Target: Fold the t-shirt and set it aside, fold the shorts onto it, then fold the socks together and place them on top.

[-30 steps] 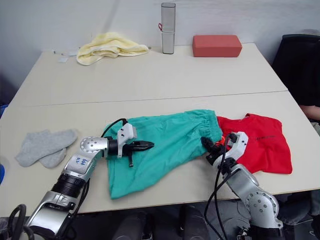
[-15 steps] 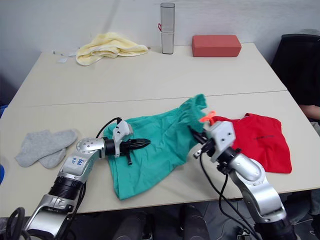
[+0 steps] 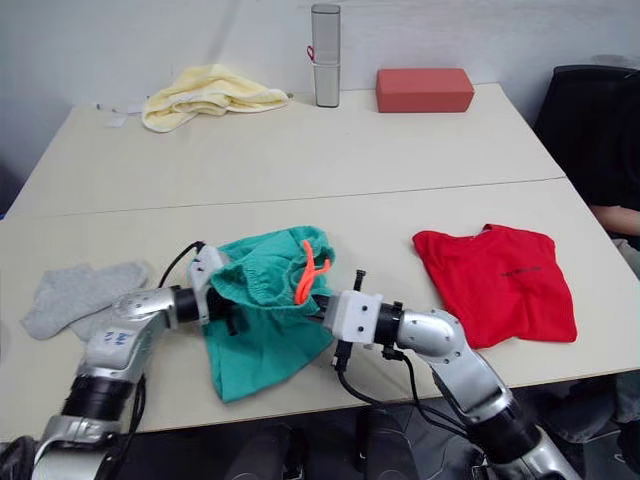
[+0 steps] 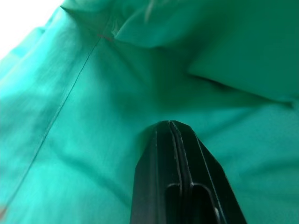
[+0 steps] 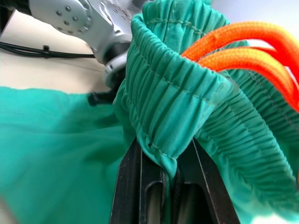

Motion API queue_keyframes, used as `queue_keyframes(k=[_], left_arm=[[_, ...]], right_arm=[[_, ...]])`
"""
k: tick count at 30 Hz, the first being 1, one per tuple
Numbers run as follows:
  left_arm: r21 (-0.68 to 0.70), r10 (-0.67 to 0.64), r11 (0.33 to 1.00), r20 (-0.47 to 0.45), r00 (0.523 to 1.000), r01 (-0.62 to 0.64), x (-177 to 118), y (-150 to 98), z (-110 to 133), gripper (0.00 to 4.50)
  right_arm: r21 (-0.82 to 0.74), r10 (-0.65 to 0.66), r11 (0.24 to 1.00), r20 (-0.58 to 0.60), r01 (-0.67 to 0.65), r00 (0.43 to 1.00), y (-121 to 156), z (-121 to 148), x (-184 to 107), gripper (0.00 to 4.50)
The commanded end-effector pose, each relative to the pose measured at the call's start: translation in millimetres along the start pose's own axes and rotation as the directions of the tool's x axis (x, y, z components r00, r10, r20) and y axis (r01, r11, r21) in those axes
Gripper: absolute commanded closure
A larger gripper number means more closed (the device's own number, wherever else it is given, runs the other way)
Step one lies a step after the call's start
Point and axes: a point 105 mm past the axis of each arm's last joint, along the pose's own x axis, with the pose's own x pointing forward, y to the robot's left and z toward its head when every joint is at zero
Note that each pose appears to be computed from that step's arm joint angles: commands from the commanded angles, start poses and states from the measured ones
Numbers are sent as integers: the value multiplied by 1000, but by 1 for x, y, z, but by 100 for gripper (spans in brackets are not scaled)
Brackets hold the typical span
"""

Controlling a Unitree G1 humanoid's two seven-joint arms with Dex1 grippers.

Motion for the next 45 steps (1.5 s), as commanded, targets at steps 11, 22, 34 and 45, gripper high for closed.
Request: queue_keyframes(k=[11, 22, 34, 45], left_arm=[[1, 25, 1000, -1, 1000, -25, -49, 2, 4, 450], [-17, 126, 992, -58, 990, -127, -33, 13, -16, 450], [-18, 154, 988, 15, 988, -154, -44, 21, 8, 450], [60, 92, 993, 107, 990, -99, -63, 9, 35, 450]], right_arm=[[-156, 161, 975, 17, -157, 987, 6, 6, 27, 445], [-279, 365, 875, -155, -395, 918, 20, -10, 41, 445], [167, 425, 870, 220, -464, 878, 4, 31, 19, 205], [768, 330, 618, -59, -168, 942, -33, -32, -40, 108]])
